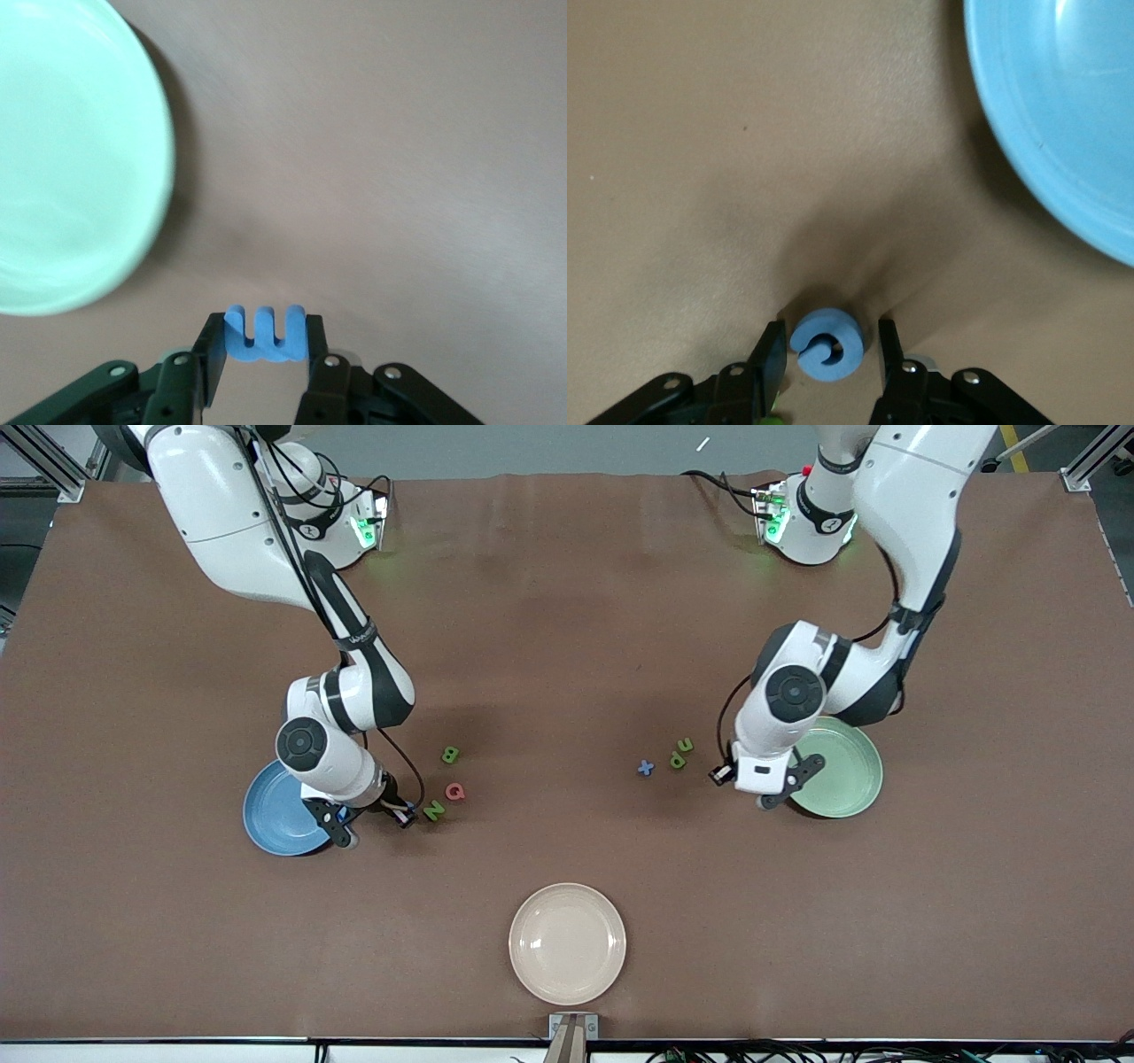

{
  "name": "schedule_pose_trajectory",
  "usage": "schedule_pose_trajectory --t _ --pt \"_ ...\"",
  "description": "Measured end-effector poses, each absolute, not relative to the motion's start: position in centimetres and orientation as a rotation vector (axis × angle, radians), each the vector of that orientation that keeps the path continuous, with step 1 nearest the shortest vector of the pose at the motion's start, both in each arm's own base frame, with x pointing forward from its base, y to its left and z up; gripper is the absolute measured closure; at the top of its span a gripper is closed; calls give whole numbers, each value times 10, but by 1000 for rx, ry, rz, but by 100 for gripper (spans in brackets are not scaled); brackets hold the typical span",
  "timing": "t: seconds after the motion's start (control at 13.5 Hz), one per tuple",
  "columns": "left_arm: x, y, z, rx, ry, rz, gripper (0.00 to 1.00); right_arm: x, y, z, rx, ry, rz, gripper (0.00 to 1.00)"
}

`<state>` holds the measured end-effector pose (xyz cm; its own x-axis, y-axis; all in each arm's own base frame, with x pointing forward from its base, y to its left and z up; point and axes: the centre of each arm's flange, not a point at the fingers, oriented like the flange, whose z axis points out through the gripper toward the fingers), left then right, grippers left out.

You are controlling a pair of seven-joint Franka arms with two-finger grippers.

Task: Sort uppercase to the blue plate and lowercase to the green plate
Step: 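Place the w on the green plate while the right gripper places the c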

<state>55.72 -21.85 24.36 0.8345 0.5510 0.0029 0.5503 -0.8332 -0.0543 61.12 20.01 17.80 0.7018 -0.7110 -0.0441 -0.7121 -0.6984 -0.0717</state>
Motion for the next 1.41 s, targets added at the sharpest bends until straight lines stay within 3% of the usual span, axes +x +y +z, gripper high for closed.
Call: schedule_pose_trajectory --t 0.15,0.59,0.89,1.19,1.41 --pt "552 -179 248 -2979 -760 39 60 612 202 179 -2821 1181 17 65" --pt "540 -82 233 -3025 -426 148 60 618 202 186 -2866 1153 25 65" --pt "529 -47 218 -2995 -267 183 60 643 192 227 -3042 1091 98 65" --pt "519 -32 207 -2995 -201 174 60 663 122 244 -3130 953 149 65" --pt "512 -32 197 -3011 -194 153 60 659 68 233 -3127 947 212 65"
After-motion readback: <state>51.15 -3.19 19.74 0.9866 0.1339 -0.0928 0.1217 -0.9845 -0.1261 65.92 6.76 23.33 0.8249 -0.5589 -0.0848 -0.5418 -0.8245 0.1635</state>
